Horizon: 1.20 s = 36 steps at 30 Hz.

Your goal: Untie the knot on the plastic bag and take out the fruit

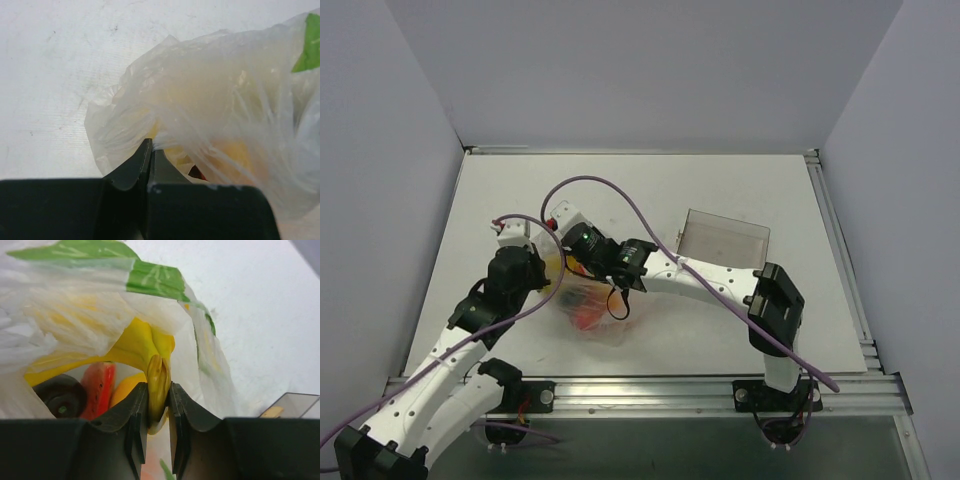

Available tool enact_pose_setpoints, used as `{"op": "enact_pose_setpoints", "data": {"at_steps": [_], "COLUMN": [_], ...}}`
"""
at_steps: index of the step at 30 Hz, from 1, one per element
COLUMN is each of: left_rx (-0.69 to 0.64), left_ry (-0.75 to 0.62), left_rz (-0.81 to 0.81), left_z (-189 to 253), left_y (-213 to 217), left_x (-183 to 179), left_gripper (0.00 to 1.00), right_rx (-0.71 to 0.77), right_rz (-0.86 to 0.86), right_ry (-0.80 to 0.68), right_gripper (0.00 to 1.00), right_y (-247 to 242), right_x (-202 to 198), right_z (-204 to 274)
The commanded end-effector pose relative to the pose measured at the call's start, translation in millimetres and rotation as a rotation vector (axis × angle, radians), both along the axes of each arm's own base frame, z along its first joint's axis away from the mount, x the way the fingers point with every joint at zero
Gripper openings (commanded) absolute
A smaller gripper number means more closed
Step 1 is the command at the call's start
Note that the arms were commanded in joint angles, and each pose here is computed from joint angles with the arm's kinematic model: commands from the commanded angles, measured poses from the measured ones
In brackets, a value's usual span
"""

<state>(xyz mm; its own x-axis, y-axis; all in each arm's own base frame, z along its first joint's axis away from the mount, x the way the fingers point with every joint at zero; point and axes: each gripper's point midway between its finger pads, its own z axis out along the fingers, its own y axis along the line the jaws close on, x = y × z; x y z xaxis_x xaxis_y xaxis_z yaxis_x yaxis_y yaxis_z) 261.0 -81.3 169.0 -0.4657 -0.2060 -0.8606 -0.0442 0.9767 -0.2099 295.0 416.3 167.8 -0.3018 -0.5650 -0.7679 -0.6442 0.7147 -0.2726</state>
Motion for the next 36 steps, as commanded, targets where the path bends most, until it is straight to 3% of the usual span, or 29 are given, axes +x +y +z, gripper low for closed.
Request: {"op": "enact_pose_setpoints", "data": {"at_steps": [1, 8, 13, 18, 23, 28, 36], "left_rx": [-0.025, -0.052, -0.017, 0.004, 0.003, -0.010, -0.012], "left_ry": [-0.085, -0.119, -0.105, -0.072, -0.084, -0.095, -0.083], "left_rz": [0.055, 0.076, 0.136, 0.166, 0.182, 0.175, 0.141], "left_z": [23, 24, 22, 17, 18, 20, 16], "left_y": [8, 16, 28, 33, 36, 34, 28], "left_x": [10, -2, -3, -2, -3, -3, -1], "left_gripper": [0.00, 0.00, 0.00, 0.00, 0.00, 0.00, 0.00], "right_rx": [0.019, 0.045, 0.086, 0.222, 0.292, 0.411, 0.679], "right_rz": [-0.106, -0.271, -0.244, -0.196, -0.259, -0.268, -0.397], "right_ry": [-0.225, -0.386, -0.379, -0.363, -0.394, -0.328, -0.322], "right_gripper": [0.00, 0.00, 0.00, 0.00, 0.00, 0.00, 0.00], "right_y": [-11, -36, -38, -40, -62, -69, -131], "right_x": [18, 36, 24, 1, 1, -1, 8], "right_z": [58, 82, 95, 123, 138, 140, 187]}}
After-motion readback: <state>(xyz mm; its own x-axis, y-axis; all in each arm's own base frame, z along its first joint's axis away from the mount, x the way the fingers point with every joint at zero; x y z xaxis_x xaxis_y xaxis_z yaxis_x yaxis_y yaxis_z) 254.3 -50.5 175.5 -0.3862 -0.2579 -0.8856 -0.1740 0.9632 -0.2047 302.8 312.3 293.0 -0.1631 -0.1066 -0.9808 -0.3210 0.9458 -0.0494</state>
